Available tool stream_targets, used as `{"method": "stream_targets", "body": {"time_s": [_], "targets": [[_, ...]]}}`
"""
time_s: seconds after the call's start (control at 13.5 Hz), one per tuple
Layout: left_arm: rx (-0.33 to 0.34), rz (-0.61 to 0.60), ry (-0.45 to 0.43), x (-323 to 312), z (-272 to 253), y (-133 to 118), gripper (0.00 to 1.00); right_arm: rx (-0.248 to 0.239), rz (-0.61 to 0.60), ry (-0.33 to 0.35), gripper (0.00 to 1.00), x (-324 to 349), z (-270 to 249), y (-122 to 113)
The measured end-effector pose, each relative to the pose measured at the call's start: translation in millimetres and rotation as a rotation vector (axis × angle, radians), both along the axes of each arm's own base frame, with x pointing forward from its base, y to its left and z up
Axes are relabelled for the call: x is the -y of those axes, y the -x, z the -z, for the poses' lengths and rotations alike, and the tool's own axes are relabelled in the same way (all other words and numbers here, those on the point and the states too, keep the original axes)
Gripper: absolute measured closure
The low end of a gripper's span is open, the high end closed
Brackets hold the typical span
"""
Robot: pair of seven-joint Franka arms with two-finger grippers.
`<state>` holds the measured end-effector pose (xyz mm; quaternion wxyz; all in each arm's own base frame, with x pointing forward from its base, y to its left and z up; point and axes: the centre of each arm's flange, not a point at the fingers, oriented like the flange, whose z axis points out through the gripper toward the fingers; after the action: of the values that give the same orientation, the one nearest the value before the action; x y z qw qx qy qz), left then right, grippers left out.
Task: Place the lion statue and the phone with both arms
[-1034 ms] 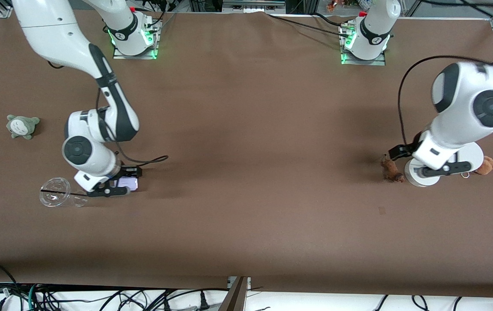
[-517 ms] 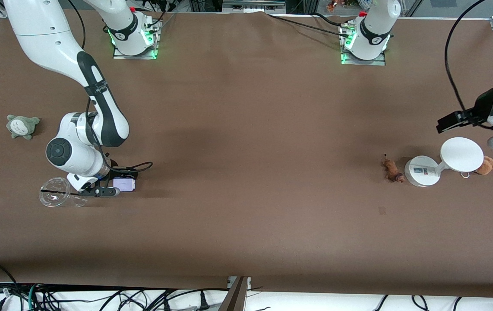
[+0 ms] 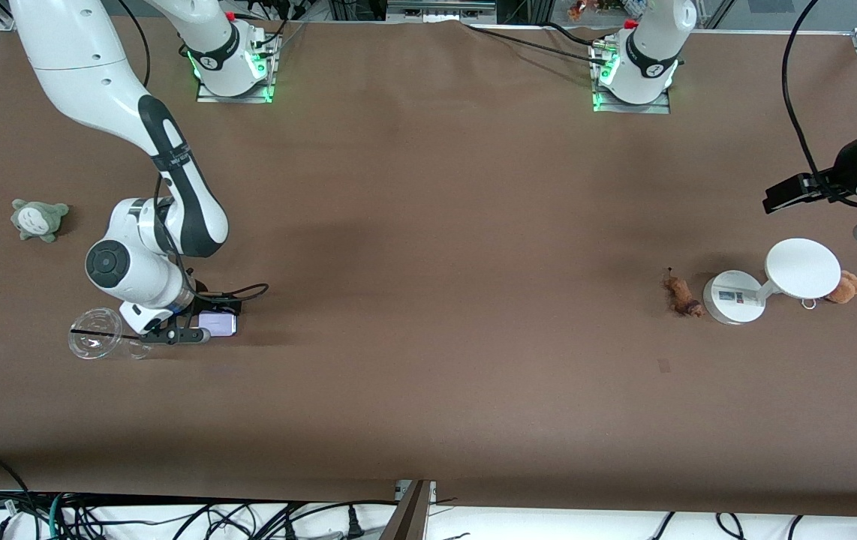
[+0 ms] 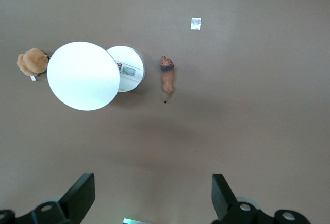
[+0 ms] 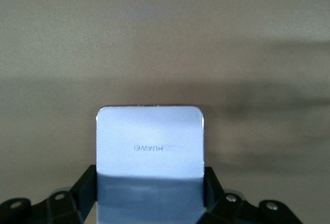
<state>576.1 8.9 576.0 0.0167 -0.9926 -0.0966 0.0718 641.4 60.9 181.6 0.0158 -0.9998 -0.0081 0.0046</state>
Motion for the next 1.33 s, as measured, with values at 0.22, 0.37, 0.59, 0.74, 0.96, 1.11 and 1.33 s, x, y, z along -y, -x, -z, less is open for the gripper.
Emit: {"method": "stream_targets", "body": {"time_s": [0.22, 0.37, 0.59, 0.74, 0.96, 1.11, 1.33], "targets": [[-0.007, 0.002, 0.001, 1, 4, -2, 0.00, 0.005, -0.003, -0.003, 0.14, -2, -2, -1], [-0.008, 0.001, 0.001, 0, 5, -3, 0.00, -0.005, -0.004, -0.007, 0.07, -6, -9, -2], [-0.003, -0.001, 0.002, -1, 3, -4, 0.00, -0.047, 0.026, -0.015, 0.01, -17, -34, -1], [-0.003, -0.005, 0.002, -4, 4, -5, 0.00, -0.074, 0.033, -0.019, 0.01, -30, -55, 0], [-0.005, -0.008, 0.002, -6, 5, -6, 0.00, -0.118, 0.027, -0.025, 0.01, -36, -93, -2], [-0.005, -0.008, 0.002, -6, 5, -6, 0.00, -0.125, 0.022, -0.031, 0.00, -37, -123, -2], [-0.004, -0.007, 0.003, -6, 5, -6, 0.00, -0.134, 0.011, -0.038, 0.00, -36, -181, 9]]}}
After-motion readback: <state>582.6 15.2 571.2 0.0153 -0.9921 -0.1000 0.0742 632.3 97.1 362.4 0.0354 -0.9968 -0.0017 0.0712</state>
